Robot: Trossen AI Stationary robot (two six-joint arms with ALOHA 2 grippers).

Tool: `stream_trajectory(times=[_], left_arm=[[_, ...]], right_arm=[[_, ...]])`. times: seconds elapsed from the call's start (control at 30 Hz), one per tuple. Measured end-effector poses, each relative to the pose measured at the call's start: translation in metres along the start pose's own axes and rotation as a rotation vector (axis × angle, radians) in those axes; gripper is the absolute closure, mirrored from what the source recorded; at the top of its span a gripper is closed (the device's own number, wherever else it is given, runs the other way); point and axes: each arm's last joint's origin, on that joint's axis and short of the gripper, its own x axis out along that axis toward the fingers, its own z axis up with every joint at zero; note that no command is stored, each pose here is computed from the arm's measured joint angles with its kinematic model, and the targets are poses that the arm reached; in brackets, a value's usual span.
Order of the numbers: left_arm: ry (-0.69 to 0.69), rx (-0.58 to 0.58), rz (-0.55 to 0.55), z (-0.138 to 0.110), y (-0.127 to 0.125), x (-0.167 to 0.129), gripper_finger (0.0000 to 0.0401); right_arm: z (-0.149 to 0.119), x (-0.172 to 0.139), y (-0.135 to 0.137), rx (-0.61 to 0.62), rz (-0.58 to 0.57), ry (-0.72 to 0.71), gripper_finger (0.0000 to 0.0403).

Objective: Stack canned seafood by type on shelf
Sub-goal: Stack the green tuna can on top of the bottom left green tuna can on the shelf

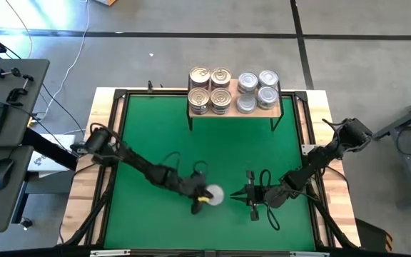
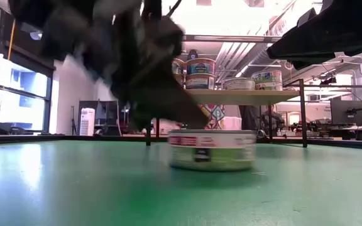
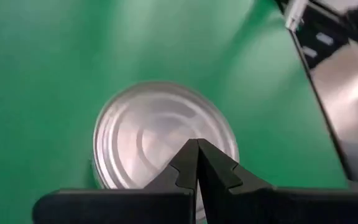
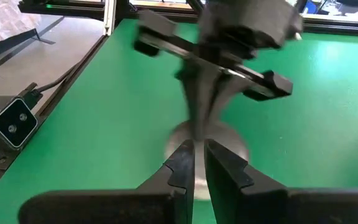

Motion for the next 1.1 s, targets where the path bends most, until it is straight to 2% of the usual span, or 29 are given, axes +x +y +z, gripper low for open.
stream_trajectory(times=[0.07,0.23,0.33,0.5,0.9,0.97,1.1], left_arm=[[0.009,0.048,0.028,0.015,-0.014,0.003,0.0401],[0.038,0.14,0.256,0.045,-0.029,0.0,0.0401],[0.071,0.161,0.263,0.054,-0.027,0.0,0.0401],[0.146,0.198,0.248,0.046,-0.015,0.012,0.0401],[0.192,0.161,0.337,0.033,0.005,0.027,0.0401],[0.229,0.178,0.355,0.027,0.008,0.027,0.0401],[0.212,0.18,0.357,0.03,0.006,0.026,0.0401]], right_arm=[[0.0,0.0,0.0,0.0,0.0,0.0,0.0375],[0.0,0.0,0.003,0.013,0.109,0.014,0.0375],[0.002,0.0,0.004,0.013,0.128,0.006,0.0375],[0.002,0.0,0.004,0.015,0.128,0.0,0.0375],[0.002,0.0,0.004,0.006,0.131,0.0,0.0375],[0.002,0.0,0.004,-0.015,0.13,0.001,0.0375],[-0.001,0.0,0.005,-0.078,0.132,0.013,0.037]])
